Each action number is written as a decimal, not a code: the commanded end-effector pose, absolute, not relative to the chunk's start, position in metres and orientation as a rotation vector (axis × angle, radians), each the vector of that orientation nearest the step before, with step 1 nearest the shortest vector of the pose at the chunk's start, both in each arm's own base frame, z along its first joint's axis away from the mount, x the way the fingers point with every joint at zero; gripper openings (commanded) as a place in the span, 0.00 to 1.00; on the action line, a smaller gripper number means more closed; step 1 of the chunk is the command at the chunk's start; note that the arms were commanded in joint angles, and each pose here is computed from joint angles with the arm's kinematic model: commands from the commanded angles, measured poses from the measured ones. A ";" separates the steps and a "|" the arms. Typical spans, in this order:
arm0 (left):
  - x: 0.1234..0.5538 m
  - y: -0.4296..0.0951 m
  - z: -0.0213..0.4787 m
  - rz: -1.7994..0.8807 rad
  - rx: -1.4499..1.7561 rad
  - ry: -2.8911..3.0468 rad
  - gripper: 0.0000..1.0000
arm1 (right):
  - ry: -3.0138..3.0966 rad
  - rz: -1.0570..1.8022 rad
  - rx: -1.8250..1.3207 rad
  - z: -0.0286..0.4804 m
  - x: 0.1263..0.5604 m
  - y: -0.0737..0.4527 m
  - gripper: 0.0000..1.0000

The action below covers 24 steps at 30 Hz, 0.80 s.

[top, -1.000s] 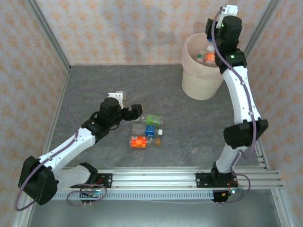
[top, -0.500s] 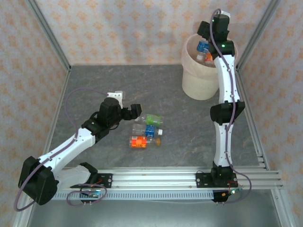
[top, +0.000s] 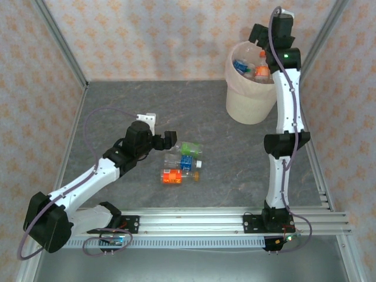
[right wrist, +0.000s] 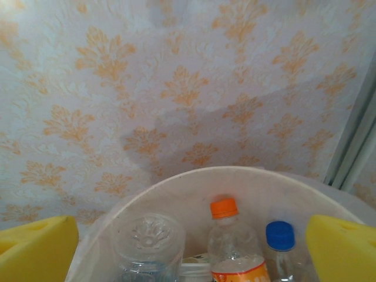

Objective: Put the plastic bottles in the bin

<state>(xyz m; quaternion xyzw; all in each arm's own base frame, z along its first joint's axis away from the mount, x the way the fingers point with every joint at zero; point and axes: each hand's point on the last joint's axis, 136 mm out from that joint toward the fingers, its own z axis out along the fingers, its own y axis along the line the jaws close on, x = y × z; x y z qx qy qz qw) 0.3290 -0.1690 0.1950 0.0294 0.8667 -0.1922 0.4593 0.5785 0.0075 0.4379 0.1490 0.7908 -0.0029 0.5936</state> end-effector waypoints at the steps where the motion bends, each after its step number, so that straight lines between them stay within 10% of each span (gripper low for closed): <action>1: 0.335 -0.172 0.202 -0.424 0.132 2.121 1.00 | 1.804 -0.059 0.360 0.464 0.555 -0.002 0.99; 24: 0.345 -0.240 0.151 -0.107 0.925 2.185 0.99 | 1.658 0.388 0.130 0.459 0.413 0.054 0.99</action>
